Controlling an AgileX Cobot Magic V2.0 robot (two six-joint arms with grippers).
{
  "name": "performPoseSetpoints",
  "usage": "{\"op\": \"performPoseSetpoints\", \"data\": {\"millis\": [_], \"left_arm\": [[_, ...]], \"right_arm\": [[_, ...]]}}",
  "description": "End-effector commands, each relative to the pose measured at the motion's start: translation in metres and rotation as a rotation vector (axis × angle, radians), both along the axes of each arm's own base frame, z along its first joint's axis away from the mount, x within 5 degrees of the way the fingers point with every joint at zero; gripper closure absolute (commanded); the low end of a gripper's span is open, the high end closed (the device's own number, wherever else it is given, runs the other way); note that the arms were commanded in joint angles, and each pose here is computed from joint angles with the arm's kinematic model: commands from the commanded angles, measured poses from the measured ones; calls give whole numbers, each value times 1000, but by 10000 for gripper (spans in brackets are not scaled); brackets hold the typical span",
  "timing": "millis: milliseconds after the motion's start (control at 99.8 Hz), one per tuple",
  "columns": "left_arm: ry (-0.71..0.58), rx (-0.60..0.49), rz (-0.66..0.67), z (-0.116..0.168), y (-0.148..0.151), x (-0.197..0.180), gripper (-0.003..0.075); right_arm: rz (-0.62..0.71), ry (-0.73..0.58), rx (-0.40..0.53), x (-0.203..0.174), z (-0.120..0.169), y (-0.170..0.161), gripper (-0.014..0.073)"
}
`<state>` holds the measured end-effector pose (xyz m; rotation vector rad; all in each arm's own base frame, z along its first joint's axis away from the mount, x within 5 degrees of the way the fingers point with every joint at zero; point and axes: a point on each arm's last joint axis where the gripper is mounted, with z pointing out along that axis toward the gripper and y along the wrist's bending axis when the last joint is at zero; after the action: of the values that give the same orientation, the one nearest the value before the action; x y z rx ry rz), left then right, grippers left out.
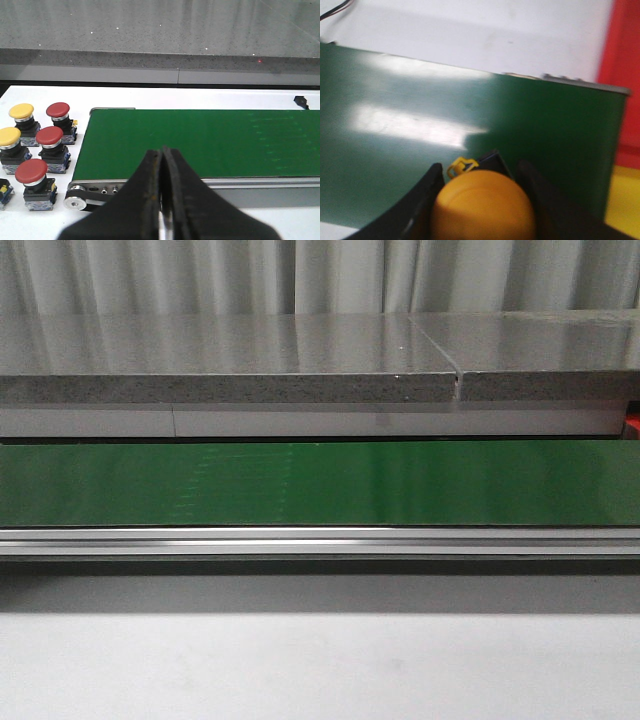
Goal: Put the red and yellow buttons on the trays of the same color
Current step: 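Lower the yellow button into the yellow tray and open the right gripper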
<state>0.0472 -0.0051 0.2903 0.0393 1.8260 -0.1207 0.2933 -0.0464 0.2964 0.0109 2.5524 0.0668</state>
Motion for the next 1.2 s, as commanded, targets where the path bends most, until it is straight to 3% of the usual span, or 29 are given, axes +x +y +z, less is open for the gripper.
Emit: {"op": "performPoseSetpoints", "data": {"millis": [0, 451, 1193], "left_arm": [[-87, -11, -6, 14, 0, 1, 739], [-87, -11, -6, 14, 0, 1, 739], [-87, -11, -6, 14, 0, 1, 739]], "right_arm": [[-135, -100, -6, -9, 25, -28, 393], [-594, -153, 45, -46, 2, -114, 393], [-640, -23, 79, -29, -65, -134, 393]]}}
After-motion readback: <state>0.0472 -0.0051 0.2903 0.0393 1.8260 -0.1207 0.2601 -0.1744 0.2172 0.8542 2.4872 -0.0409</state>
